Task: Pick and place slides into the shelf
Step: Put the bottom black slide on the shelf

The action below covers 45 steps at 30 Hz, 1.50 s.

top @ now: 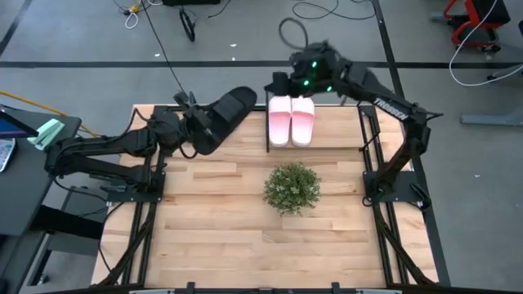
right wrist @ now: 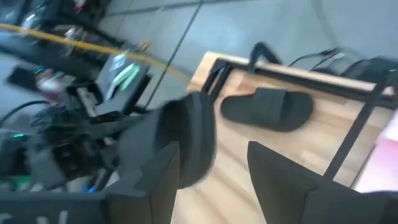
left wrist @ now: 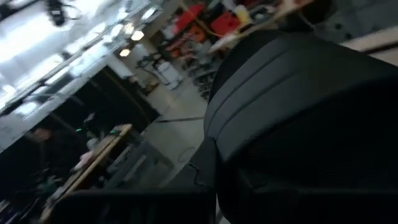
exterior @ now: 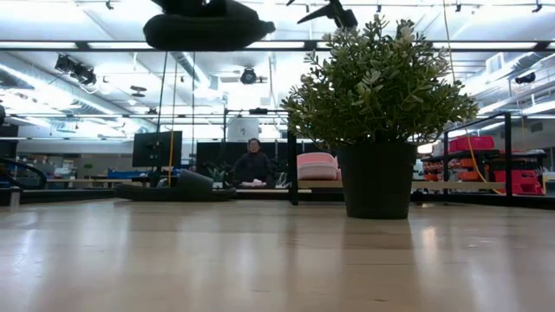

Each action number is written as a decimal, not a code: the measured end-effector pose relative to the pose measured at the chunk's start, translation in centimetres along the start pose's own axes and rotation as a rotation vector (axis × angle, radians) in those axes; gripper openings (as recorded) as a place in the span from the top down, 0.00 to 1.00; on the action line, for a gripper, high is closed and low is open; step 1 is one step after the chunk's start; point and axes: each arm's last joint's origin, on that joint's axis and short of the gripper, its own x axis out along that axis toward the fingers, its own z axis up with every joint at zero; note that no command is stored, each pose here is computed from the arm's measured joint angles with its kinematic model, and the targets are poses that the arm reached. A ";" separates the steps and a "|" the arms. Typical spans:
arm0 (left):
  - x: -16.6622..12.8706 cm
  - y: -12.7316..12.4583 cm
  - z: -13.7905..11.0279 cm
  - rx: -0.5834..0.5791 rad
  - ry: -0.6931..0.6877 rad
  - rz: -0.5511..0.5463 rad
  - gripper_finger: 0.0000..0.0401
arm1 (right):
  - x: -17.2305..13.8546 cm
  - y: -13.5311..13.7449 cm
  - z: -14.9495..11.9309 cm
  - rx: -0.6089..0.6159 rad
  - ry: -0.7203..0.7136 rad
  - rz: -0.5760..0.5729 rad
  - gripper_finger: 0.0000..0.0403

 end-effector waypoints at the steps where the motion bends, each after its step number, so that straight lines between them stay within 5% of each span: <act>1: 0.0 -0.2 -0.1 0.011 0.004 -0.013 0.97 | -0.2 -0.5 0.6 0.000 0.025 0.026 0.52; 7: 0.6 -1.5 0.4 0.044 -0.030 -0.044 0.97 | -1.2 -3.6 3.5 0.014 0.137 0.108 0.52; 14: 2.3 -3.3 0.7 0.120 -0.054 -0.022 0.97 | -2.6 -7.2 4.9 0.018 0.221 0.044 0.52; 23: 6.1 -5.2 2.8 0.141 -0.018 -0.012 0.97 | -0.5 -9.5 5.9 0.038 0.336 0.139 0.52; 30: 10.2 -5.0 5.6 0.118 0.066 0.039 0.97 | -0.3 -11.0 7.5 -0.022 0.251 0.111 0.52; 45: 14.4 -3.9 7.1 0.031 0.098 0.130 0.97 | -1.3 -12.5 8.9 -0.019 0.170 0.061 0.52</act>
